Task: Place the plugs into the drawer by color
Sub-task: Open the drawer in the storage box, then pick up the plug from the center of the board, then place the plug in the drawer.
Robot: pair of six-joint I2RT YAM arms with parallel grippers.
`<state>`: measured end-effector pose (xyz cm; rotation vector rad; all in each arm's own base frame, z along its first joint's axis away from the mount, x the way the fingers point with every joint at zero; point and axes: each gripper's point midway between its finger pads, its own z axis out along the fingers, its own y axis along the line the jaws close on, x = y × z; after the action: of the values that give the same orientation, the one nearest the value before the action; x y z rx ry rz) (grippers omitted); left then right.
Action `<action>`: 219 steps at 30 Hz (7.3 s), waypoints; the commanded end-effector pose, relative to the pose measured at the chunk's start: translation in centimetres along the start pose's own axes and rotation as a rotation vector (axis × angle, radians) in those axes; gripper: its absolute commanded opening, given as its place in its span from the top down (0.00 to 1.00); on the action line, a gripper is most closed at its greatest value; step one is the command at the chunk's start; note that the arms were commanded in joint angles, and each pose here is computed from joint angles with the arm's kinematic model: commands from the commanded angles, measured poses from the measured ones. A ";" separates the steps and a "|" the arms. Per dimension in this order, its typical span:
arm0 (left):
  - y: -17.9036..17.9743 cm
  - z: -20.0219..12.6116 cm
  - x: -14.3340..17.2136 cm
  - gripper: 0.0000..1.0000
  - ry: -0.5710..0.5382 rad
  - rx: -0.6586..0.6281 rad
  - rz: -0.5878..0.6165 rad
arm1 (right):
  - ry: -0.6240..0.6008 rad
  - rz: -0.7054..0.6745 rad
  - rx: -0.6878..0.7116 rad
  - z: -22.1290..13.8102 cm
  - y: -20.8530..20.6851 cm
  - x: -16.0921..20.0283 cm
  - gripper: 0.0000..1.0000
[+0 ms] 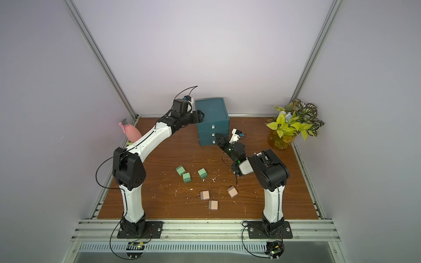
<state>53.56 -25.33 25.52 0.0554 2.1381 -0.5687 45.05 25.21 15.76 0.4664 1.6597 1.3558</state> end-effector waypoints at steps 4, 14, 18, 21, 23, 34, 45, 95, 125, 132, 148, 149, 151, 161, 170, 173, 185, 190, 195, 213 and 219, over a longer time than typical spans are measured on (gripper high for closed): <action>1.2 0.6 0.3 0.30 0.002 -0.036 0.004 | 0.015 0.055 -0.081 1.5 2.0 0.5 0.57; 1.2 1.2 1.0 0.30 0.020 -0.027 0.003 | 0.031 0.082 -0.067 2.7 1.1 1.0 0.59; 1.3 1.3 1.2 0.30 0.025 -0.027 0.002 | 0.032 0.080 -0.064 2.8 0.9 1.1 0.66; 1.3 1.5 1.3 0.30 0.028 -0.028 0.003 | 0.033 0.074 -0.067 2.8 1.0 1.1 0.73; 1.4 1.5 1.3 0.30 0.028 -0.029 0.004 | 0.031 0.068 -0.067 2.7 1.1 1.0 0.78; 1.9 1.7 1.3 0.30 0.028 -0.044 0.010 | 0.052 0.025 -0.071 1.7 1.5 1.6 1.00; 1.9 1.8 1.3 0.29 0.030 -0.043 0.009 | 0.074 -0.114 -0.025 -2.2 3.1 2.0 1.00; 0.9 1.2 1.5 0.30 0.050 -0.001 0.003 | -0.040 -0.422 0.024 -2.9 7.4 -9.1 0.78; 1.2 0.9 1.3 0.30 0.053 -0.018 0.005 | 0.149 -0.696 0.163 -4.1 8.0 -3.3 0.83; 1.2 1.1 1.5 0.30 0.057 -0.011 0.000 | 0.365 -0.830 0.270 -8.2 5.0 6.2 0.79; 1.2 0.7 1.7 0.30 0.060 -0.009 0.003 | 0.715 -1.047 0.372 -9.0 0.7 18.2 0.44; 1.2 0.7 1.7 0.30 0.061 -0.010 0.004 | 0.722 -1.051 0.381 -9.0 0.5 18.4 0.41; 1.2 0.8 1.8 0.30 0.062 -0.008 0.001 | 0.731 -1.049 0.411 -9.1 -0.1 18.6 0.38; 1.2 0.9 1.9 0.30 0.063 -0.006 0.001 | 0.770 -1.024 0.501 -8.6 -2.5 19.6 0.38; 1.3 1.1 2.2 0.31 0.069 -0.008 -0.002 | 0.748 -1.009 0.490 -8.3 -1.9 19.9 0.53; 1.4 1.2 2.3 0.30 0.071 -0.006 -0.004 | 0.715 -0.995 0.465 -8.2 -0.3 19.2 0.58; 1.3 1.3 2.5 0.30 0.074 0.003 -0.010 | 0.396 -0.992 0.412 -5.8 10.1 8.9 0.62; 1.1 1.1 2.2 0.30 0.067 0.009 -0.009 | 0.317 -0.984 0.431 -3.3 11.1 4.8 0.62; 1.1 1.1 2.4 0.31 0.070 0.010 -0.012 | 0.295 -0.986 0.449 -0.6 10.6 2.8 0.62; 1.2 1.0 2.6 0.31 0.071 0.009 -0.012 | 0.363 -0.918 0.450 2.9 6.5 4.4 0.59; 1.3 0.9 2.5 0.31 0.067 0.002 -0.008 | 0.387 -0.884 0.420 3.0 6.4 5.0 0.54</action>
<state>54.00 -25.88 24.13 0.0676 2.1357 -0.6101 43.03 31.70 17.73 -0.3345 2.1433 0.3642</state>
